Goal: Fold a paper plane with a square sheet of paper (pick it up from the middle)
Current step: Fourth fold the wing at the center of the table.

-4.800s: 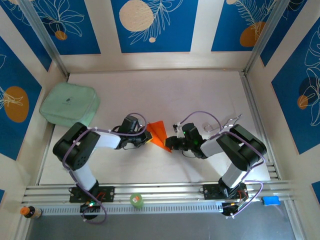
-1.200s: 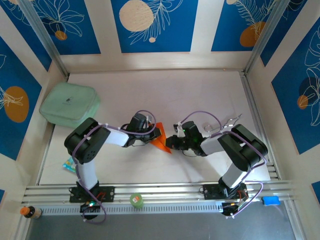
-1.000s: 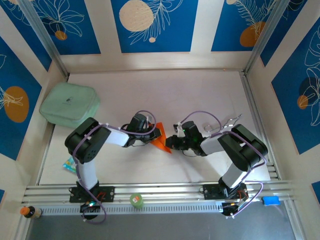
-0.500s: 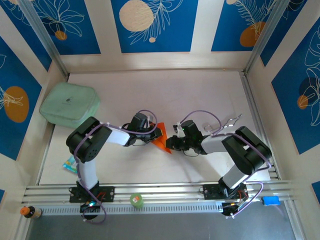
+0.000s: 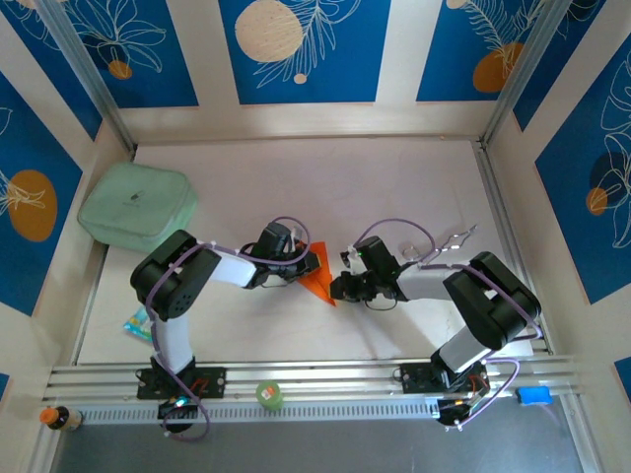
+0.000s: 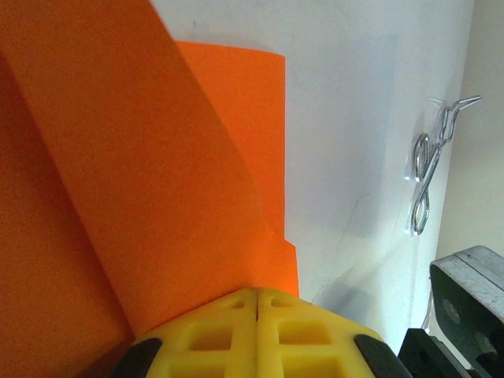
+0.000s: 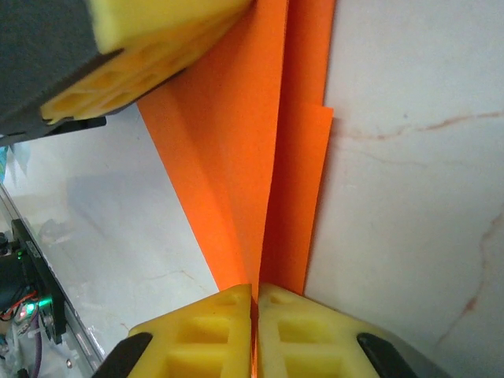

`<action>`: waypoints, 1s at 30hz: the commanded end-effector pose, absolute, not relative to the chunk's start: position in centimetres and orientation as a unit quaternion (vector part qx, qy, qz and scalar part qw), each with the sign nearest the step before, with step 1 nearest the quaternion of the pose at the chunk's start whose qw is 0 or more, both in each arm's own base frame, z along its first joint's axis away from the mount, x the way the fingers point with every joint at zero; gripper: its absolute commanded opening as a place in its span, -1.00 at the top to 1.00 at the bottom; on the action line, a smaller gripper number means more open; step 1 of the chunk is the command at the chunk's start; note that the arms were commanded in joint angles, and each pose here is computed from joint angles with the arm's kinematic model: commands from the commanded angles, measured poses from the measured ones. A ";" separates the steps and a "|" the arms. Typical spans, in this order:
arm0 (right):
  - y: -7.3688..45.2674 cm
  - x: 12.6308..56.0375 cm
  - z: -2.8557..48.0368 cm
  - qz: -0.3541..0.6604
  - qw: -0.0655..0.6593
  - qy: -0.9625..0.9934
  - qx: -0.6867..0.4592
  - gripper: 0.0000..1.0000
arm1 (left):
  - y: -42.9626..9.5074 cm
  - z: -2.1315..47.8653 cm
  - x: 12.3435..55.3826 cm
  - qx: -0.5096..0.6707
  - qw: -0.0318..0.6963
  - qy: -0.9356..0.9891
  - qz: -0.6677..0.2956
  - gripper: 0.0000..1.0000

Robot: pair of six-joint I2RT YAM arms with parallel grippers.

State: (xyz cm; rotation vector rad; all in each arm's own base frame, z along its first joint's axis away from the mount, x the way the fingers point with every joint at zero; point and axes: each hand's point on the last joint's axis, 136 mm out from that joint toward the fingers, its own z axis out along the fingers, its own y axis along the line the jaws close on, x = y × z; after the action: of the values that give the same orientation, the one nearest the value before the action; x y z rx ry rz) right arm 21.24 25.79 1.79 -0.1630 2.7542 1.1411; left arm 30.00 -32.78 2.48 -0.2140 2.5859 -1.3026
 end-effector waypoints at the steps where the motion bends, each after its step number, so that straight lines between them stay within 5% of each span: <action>1: 25.6 19.7 1.1 0.377 0.035 0.924 -0.058 0.83 | -32.1 0.0 28.8 -0.074 0.093 0.901 -0.417 0.93; 30: 23.8 17.1 -0.2 0.354 -0.007 0.935 -0.024 0.86 | -31.9 -0.1 28.7 -0.082 0.091 0.901 -0.416 0.95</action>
State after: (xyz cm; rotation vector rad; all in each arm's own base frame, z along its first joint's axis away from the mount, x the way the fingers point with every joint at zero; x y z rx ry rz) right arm 19.73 25.12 1.36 -0.1286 2.8235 1.1479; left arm 29.86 -32.92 2.49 -0.2064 2.5892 -1.3177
